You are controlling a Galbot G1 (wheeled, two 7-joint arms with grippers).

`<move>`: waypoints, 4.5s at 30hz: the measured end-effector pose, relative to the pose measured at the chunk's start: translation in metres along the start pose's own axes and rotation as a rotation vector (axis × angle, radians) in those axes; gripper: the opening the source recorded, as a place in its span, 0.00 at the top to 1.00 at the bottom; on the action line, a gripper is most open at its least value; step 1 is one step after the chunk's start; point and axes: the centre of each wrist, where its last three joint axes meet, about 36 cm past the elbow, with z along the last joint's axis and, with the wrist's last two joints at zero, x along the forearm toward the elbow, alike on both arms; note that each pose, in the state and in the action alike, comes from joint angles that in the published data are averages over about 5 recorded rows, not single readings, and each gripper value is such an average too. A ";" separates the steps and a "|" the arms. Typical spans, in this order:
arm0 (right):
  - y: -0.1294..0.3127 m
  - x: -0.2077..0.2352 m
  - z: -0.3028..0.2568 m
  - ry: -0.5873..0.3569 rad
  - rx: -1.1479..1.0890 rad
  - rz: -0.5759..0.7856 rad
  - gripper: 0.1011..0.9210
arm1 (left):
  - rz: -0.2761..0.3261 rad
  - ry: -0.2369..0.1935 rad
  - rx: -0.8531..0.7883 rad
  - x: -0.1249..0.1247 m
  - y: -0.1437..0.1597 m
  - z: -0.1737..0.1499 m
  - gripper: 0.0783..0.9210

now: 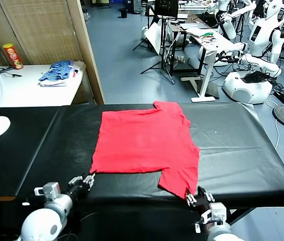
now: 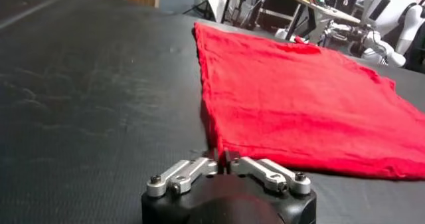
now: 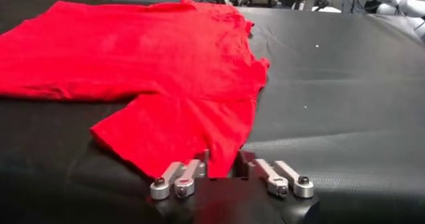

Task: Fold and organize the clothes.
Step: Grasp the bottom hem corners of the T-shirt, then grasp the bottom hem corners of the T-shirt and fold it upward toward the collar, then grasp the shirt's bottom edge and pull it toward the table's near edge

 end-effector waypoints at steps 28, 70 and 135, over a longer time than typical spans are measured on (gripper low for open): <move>-0.041 -0.135 -0.032 -0.421 0.077 -0.063 0.98 | 0.022 -0.255 -0.020 -0.005 -0.023 -0.039 0.94; -0.054 -0.149 -0.036 -0.327 0.143 -0.139 0.18 | -0.072 -0.236 -0.204 -0.073 0.001 -0.049 0.44; -0.068 -0.001 -0.057 -0.180 0.138 -0.133 0.16 | -0.075 0.074 -0.460 0.083 -0.035 -0.026 0.27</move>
